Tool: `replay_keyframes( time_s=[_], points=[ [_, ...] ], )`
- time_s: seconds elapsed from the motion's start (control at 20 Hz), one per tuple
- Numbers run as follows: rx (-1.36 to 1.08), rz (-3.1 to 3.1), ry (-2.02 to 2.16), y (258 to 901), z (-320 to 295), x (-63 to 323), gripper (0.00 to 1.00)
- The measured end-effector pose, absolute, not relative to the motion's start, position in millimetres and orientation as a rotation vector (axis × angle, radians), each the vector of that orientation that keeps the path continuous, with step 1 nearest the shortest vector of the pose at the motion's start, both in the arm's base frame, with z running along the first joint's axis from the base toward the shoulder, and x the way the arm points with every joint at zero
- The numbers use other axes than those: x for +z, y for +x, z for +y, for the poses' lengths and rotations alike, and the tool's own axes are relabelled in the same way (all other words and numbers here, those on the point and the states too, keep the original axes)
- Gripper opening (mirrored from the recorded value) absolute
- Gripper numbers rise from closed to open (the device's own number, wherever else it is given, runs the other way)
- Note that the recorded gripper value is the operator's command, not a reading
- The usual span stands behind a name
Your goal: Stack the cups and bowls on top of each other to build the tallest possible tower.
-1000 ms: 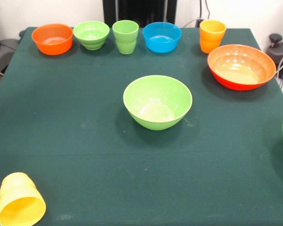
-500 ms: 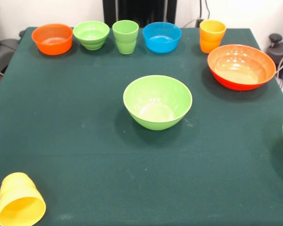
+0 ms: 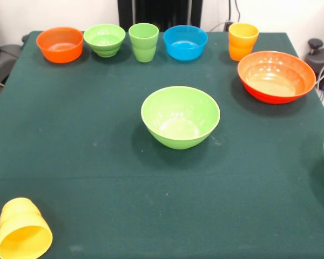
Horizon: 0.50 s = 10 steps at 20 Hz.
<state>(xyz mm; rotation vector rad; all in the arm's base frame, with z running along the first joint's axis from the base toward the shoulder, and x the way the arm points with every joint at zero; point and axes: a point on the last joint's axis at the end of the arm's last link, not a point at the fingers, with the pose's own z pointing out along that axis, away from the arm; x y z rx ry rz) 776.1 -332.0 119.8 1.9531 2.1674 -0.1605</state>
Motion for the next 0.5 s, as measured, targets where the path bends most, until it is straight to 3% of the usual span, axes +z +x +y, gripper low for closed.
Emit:
replay_keyframes(
  time_s=[0.5],
  points=[
    [-0.163, 2.206, 1.977, 768, -310, 103, 0.0]
  ],
)
